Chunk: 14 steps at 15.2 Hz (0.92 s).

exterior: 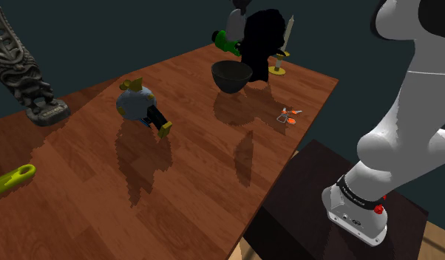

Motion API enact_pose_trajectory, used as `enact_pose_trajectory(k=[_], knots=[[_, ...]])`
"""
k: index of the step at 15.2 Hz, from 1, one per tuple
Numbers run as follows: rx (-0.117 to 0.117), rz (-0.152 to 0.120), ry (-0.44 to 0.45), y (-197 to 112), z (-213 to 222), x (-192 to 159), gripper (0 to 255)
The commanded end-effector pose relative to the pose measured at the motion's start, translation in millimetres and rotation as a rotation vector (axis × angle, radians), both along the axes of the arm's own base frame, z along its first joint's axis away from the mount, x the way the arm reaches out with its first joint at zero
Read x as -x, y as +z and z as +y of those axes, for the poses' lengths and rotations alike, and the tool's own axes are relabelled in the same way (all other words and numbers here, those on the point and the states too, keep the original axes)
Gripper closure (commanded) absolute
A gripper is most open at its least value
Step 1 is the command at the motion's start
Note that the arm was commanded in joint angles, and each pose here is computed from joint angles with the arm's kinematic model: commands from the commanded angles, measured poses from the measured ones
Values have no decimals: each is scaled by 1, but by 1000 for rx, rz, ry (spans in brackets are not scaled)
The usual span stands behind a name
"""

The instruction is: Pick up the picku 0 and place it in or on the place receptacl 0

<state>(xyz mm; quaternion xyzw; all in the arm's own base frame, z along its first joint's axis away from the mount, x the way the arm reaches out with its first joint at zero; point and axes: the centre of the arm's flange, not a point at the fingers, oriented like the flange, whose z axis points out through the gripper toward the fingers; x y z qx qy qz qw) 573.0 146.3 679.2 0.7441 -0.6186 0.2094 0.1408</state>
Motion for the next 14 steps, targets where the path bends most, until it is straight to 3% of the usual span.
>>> enact_pose_trajectory(k=[1,14], knots=[[1,0,-2,-10,0,-1,255],[1,0,-2,-79,0,-1,255]])
